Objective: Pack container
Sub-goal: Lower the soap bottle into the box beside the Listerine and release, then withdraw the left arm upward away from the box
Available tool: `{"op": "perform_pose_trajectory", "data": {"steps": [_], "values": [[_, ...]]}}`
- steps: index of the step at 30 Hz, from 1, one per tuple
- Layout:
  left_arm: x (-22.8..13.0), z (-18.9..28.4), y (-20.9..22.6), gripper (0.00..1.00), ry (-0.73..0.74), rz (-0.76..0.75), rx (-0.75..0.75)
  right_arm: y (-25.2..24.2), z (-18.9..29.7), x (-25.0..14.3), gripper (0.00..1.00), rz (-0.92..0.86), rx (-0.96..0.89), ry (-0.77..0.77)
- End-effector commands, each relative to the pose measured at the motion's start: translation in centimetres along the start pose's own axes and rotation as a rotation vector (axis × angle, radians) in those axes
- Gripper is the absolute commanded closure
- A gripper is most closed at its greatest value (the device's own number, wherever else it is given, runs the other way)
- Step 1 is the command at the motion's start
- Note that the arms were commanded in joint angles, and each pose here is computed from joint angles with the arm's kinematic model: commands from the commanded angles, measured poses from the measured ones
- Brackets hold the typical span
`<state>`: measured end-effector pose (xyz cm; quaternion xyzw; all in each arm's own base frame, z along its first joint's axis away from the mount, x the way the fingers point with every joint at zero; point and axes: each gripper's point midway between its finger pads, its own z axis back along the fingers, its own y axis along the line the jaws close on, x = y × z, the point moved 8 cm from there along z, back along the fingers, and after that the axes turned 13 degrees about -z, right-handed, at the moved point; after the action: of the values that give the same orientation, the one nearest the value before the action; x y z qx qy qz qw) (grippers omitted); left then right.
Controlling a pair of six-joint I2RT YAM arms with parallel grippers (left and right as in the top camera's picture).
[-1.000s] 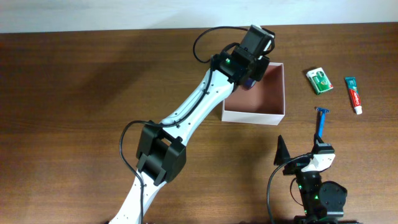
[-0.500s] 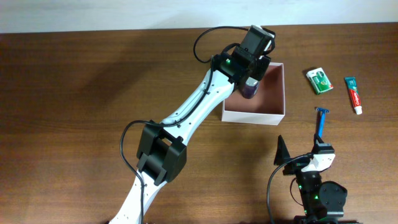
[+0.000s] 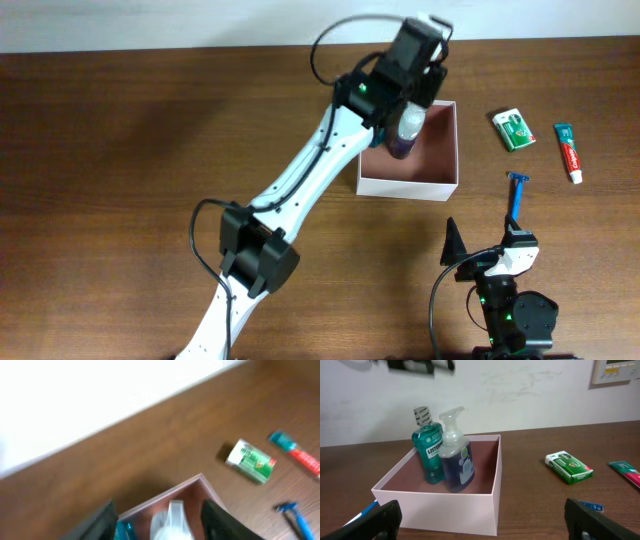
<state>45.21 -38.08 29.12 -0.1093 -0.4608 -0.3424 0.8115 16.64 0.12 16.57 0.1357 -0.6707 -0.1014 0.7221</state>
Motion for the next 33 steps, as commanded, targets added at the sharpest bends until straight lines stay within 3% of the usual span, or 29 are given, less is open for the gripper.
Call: {"op": "perform_pose_trajectory", "data": {"steps": [1,7,12,16,19,24,28,33], "values": [[3.5,3.2,1.1,0.40,-0.106,-0.015,0.031,0.0,0.0,-0.2,0.01,-0.001,-0.002,0.003],[6.3,8.6,3.4,0.38,-0.171,0.006,0.121,0.0,0.0,-0.2,0.01,-0.001,-0.002,0.003],[4.8,13.1,8.0,0.18,-0.042,0.034,0.407,0.0,0.0,-0.2,0.01,-0.001,-0.002,0.003],[2.9,13.9,10.0,0.13,0.055,0.077,0.445,0.0,0.0,-0.2,0.01,-0.001,-0.002,0.003],[1.0,14.1,11.4,0.01,0.140,0.129,0.463,0.0,0.0,-0.2,0.01,-0.001,-0.002,0.003],[-1.6,15.0,14.9,0.01,0.257,0.187,0.533,0.0,0.0,-0.2,0.01,-0.001,-0.002,0.003],[-4.8,16.2,18.2,0.01,0.363,0.363,0.608,0.0,0.0,-0.2,0.01,-0.001,-0.002,0.003],[-8.9,16.7,22.0,0.01,0.500,0.498,0.595,0.0,0.0,-0.2,0.01,-0.001,-0.002,0.003]]}}
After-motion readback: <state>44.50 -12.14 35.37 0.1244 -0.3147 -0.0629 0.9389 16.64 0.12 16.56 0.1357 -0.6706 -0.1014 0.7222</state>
